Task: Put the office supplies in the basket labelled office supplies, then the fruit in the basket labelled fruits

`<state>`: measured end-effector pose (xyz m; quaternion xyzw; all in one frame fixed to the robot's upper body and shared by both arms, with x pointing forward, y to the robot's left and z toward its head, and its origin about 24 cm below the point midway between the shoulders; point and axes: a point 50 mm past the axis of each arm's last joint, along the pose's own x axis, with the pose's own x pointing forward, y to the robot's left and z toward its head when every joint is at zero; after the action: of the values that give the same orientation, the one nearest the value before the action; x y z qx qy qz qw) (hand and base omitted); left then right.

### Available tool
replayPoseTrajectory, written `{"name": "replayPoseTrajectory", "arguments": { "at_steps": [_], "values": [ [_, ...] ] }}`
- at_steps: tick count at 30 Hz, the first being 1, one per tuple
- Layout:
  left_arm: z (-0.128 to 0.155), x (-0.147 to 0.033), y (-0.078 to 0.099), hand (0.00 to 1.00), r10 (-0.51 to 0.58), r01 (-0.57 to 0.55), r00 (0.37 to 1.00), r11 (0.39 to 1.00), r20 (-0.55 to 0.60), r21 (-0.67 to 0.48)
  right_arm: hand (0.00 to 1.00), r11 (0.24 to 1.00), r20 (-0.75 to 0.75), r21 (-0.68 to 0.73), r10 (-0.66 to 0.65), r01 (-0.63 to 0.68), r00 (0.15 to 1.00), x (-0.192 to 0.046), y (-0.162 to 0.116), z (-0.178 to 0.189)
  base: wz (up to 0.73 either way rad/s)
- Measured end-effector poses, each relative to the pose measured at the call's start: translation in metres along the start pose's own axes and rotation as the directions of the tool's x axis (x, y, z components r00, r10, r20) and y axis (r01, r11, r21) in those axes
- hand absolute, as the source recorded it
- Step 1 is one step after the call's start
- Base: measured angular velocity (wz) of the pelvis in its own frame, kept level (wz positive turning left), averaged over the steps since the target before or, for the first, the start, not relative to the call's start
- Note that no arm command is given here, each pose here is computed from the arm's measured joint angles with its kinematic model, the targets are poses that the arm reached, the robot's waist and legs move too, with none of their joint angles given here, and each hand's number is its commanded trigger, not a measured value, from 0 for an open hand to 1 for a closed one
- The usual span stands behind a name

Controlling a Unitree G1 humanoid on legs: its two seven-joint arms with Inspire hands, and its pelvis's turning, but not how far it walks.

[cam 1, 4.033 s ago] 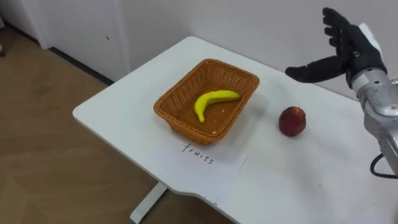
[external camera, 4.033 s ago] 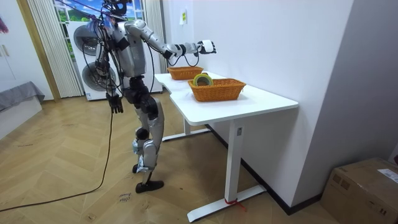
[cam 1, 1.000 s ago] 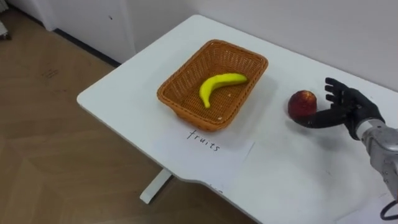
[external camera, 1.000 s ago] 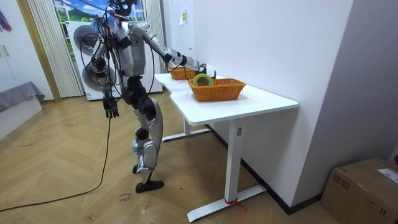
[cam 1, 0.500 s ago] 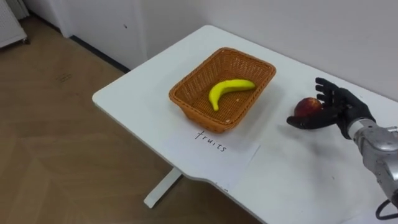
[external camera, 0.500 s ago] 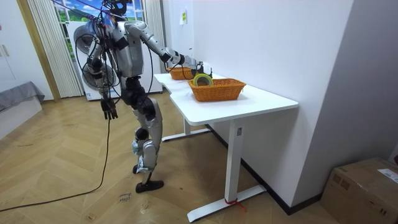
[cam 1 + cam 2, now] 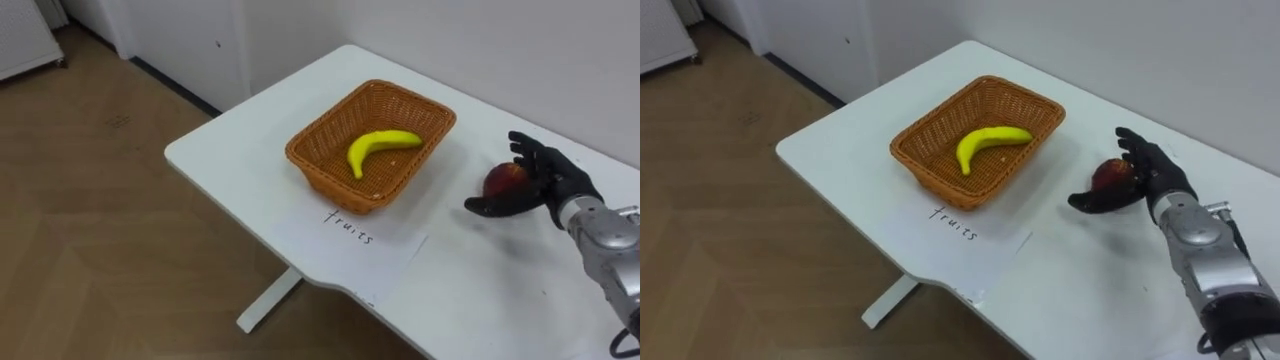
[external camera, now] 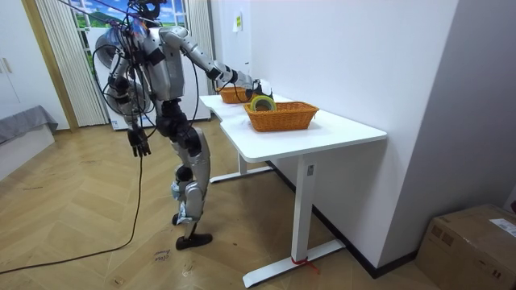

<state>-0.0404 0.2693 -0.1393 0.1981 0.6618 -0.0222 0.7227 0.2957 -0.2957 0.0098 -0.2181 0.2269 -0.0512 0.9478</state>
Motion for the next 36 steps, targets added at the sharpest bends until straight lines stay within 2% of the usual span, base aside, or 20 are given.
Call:
{"name": "replayPoseTrajectory", "arguments": {
  "at_steps": [8, 15, 25, 32, 36],
  "values": [
    [0.004, -0.002, 0.015, 0.00, 0.043, -0.043, 0.999, 0.999, 0.017, 0.020, 0.00, 1.000, -0.062, -0.002, -0.008, 0.008, 0.998, -0.001, -0.002, -0.014, 0.00],
    [0.004, -0.002, 0.020, 0.00, 0.064, -0.065, 0.998, 0.998, 0.022, 0.019, 0.00, 1.000, -0.084, 0.002, -0.006, 0.006, 0.996, -0.001, -0.002, -0.019, 0.00],
    [0.032, -0.001, 0.049, 0.00, 0.159, -0.158, 0.979, 0.987, 0.127, -0.019, 0.00, 0.993, -0.008, 0.087, -0.082, 0.082, 0.997, 0.011, -0.018, 0.011, 0.00],
    [0.041, 0.001, 0.049, 0.00, 0.160, -0.161, 0.976, 0.987, 0.149, -0.007, 0.00, 0.986, 0.037, 0.084, -0.150, 0.147, 0.988, 0.016, -0.027, 0.029, -0.01],
    [0.061, 0.003, 0.049, 0.00, 0.164, -0.166, 0.966, 0.986, 0.199, -0.006, 0.00, 0.979, 0.084, 0.098, -0.185, 0.177, 0.979, 0.018, -0.029, 0.043, -0.05]
  ]
}}
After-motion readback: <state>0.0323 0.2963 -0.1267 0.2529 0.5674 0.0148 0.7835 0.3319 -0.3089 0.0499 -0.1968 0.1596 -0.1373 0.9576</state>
